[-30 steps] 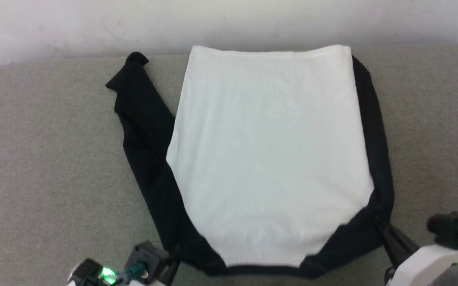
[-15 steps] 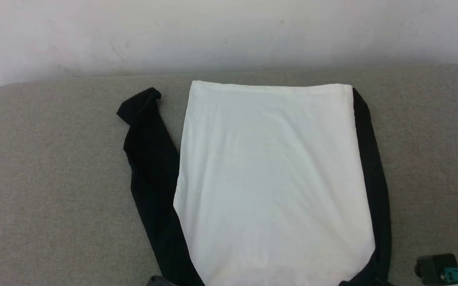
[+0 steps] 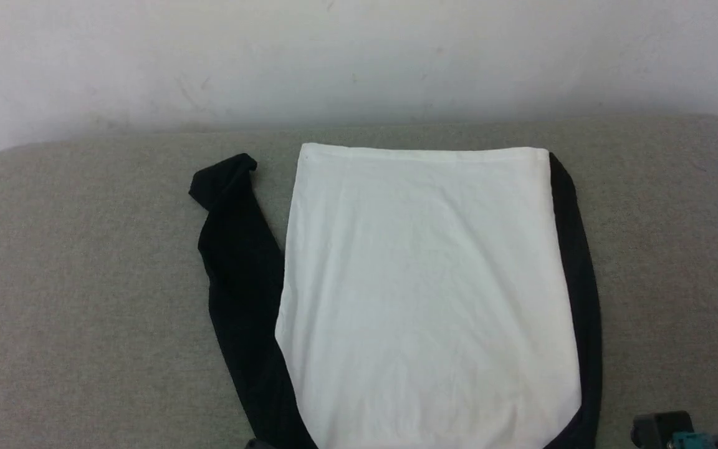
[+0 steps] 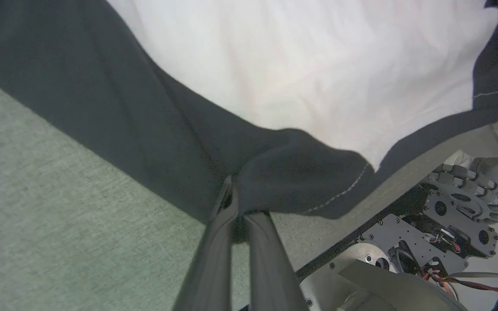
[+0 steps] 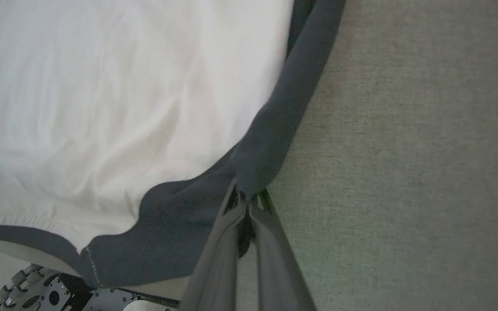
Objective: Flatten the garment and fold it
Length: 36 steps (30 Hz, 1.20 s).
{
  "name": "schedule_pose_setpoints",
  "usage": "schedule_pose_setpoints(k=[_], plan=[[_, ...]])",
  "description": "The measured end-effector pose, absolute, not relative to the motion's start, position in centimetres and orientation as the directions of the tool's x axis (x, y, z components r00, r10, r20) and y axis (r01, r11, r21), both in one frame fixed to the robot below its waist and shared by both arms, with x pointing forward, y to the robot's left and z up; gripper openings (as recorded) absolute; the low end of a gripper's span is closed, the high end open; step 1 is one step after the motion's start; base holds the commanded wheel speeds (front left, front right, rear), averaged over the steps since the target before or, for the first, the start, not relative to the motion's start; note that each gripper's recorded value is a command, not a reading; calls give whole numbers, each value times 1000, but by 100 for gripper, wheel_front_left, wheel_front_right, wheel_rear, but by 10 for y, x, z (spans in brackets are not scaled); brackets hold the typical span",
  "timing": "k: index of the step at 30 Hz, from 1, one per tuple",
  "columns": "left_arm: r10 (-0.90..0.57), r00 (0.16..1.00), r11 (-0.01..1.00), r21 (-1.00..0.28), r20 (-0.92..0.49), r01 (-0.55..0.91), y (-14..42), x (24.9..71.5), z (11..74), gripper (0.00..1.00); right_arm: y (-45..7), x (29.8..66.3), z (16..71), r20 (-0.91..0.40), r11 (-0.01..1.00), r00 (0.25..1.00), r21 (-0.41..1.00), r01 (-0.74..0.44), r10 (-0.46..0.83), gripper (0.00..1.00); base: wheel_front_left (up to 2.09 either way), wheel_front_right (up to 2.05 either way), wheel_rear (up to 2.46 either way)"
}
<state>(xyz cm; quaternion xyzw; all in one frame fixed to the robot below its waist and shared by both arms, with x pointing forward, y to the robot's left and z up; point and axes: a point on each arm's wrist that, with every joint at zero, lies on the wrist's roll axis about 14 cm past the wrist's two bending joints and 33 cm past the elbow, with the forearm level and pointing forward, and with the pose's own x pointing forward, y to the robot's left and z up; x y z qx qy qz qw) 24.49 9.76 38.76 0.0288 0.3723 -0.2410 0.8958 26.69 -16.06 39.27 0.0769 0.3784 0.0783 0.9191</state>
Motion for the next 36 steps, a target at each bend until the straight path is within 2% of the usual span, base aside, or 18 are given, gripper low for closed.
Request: schedule_pose_setpoints(k=[5,8,9,10,11,12,13,19,23,25,28,30,33,36], plan=[[-415,593,886,-159,-690,436,95,241,374,0,-160,265,384,-678,976,709,207,-68,194,0,0,0,0],[-406,620,897,-165,-671,410,95,246,371,0,-163,263,376,-685,978,706,203,-53,180,0,0,0,0],[-403,630,901,-165,-664,402,95,248,370,26,-164,263,374,-686,979,706,199,-49,175,0,0,0,0],[-399,640,904,-165,-657,395,95,250,368,95,-165,263,371,-689,980,704,196,-45,170,14,0,0,0],[-397,647,906,-163,-651,392,94,251,368,100,-165,262,369,-693,980,702,193,-42,166,39,0,0,0],[-395,655,907,-162,-644,388,94,253,368,100,-166,263,368,-691,980,705,193,-38,163,80,0,0,0],[-397,665,908,-167,-632,384,92,256,369,100,-166,264,368,-688,980,708,194,-34,161,100,0,0,0],[-388,712,922,-244,-585,302,94,267,386,100,-166,269,381,-676,974,716,225,-24,174,100,0,0,0],[-348,743,929,-319,-571,189,114,263,402,100,-185,276,412,-628,977,767,215,10,130,100,0,0,0],[-301,794,934,-332,-529,134,129,269,422,100,-202,284,437,-567,982,820,184,32,79,100,0,0,0],[-169,913,953,-299,-372,54,164,293,469,100,-223,300,483,-422,995,907,86,47,-7,100,0,0,0],[-46,976,970,-242,-214,-8,191,309,505,100,-226,308,508,-323,999,946,-25,32,-38,100,0,0,0],[51,999,985,-165,-18,-53,208,315,543,100,-223,318,535,-192,995,980,-95,25,-43,100,0,0,0],[71,993,995,-83,94,-64,209,315,559,100,-215,323,550,-100,990,995,-141,15,-29,100,0,0,0]])
